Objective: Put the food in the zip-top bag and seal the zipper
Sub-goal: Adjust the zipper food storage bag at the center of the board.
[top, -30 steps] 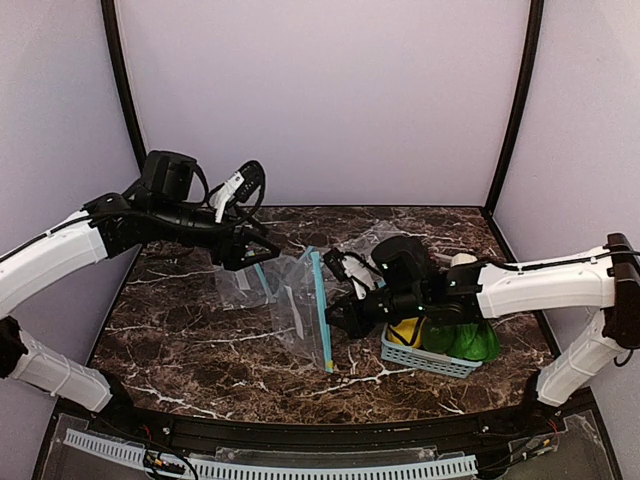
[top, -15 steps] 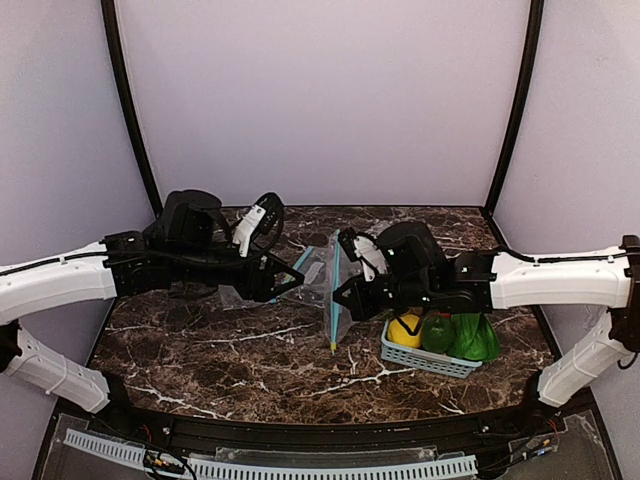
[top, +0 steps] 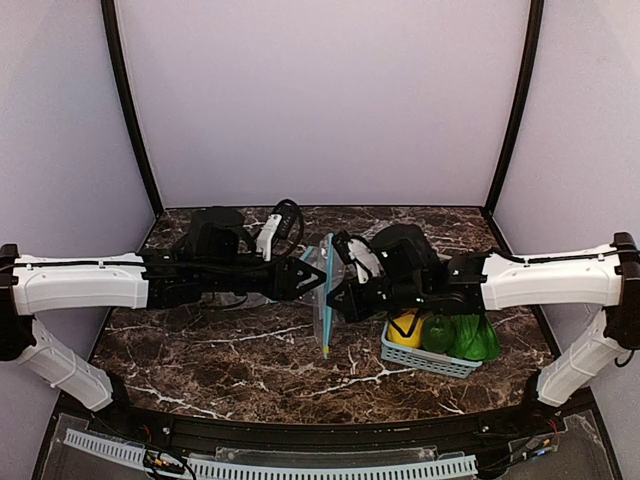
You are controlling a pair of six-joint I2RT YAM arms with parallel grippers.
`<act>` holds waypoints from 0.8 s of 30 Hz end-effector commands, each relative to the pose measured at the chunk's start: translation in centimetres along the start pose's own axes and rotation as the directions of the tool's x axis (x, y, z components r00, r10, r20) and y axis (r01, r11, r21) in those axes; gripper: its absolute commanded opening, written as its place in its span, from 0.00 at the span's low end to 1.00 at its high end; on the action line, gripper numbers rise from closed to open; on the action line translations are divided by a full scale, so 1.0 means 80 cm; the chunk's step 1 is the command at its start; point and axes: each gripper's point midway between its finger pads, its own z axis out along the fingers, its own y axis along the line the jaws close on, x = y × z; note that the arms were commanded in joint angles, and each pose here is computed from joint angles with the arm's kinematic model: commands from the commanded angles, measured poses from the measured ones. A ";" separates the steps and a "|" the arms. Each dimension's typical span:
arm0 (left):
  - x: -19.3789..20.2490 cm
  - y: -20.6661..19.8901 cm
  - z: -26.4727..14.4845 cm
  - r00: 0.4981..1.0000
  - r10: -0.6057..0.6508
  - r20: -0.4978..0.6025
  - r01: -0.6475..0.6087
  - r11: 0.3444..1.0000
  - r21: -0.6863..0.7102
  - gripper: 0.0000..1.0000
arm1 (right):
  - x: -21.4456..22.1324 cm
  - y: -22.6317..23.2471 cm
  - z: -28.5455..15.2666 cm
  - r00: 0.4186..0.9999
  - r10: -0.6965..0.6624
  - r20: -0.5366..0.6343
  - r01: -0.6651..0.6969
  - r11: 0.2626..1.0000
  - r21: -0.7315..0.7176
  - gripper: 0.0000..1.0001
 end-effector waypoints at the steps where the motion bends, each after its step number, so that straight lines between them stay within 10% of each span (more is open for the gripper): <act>1: 0.008 0.005 0.007 1.000 -0.027 0.000 0.027 1.000 -0.004 0.48 | -0.016 0.019 0.005 0.999 0.001 0.034 0.000 0.999 -0.052 0.00; 24: 0.035 0.032 0.028 0.997 -0.027 -0.078 0.021 0.996 -0.082 0.36 | -0.015 0.023 0.011 1.000 0.004 0.026 -0.002 0.998 -0.062 0.00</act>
